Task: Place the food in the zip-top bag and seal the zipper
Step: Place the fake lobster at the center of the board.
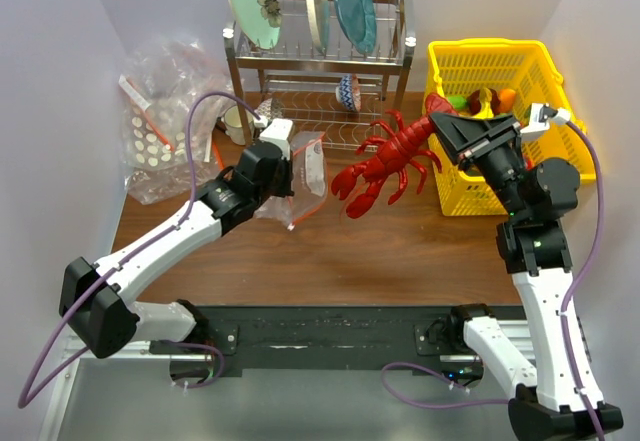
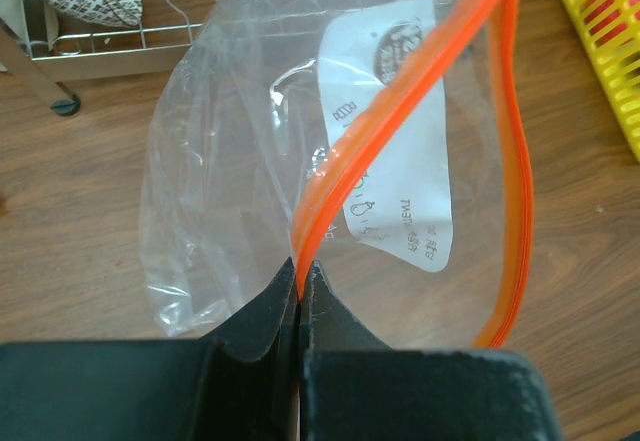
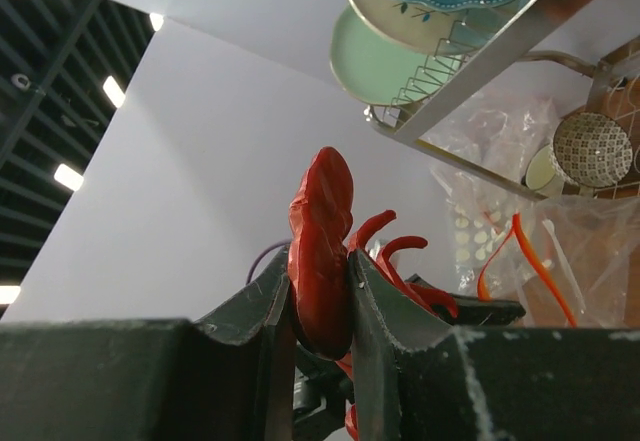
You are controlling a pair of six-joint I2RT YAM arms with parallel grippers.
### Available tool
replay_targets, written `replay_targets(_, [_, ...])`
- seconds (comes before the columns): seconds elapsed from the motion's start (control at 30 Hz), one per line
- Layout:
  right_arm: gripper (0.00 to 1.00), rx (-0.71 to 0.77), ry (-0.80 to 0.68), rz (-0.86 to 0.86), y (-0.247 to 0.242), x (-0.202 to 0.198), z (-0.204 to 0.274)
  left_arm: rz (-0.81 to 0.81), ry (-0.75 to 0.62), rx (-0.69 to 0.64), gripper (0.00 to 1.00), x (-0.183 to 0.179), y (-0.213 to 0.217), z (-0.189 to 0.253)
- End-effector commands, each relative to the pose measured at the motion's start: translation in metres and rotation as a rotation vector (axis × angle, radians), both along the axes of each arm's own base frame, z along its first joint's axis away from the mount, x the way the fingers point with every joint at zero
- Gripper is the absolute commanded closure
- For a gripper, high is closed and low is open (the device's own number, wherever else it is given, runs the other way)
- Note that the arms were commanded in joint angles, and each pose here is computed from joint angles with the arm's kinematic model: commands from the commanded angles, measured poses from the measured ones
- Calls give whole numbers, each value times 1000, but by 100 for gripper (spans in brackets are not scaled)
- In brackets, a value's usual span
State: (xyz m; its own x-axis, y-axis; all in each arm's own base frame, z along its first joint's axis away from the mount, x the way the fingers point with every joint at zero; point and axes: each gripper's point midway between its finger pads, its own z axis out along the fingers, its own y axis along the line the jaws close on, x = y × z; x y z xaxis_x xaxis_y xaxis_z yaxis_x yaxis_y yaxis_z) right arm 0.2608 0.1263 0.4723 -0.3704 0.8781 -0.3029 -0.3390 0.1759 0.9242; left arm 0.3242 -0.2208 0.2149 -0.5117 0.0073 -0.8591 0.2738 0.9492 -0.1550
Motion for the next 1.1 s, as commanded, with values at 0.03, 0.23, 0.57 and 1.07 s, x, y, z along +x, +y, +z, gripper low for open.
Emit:
replay_targets(0.03, [100, 59, 8, -52, -9, 6, 2, 25, -95, -114, 100, 5, -12, 35])
replay_targets(0.23, [100, 114, 26, -59, -12, 12, -7, 4, -104, -131, 100, 1, -26, 37])
replay_targets(0.57, [100, 146, 65, -116, -21, 21, -13, -27, -94, -160, 100, -4, -46, 32])
replay_targets(1.07, [100, 150, 112, -234, -37, 39, -35, -97, -69, -175, 100, -21, -82, 26])
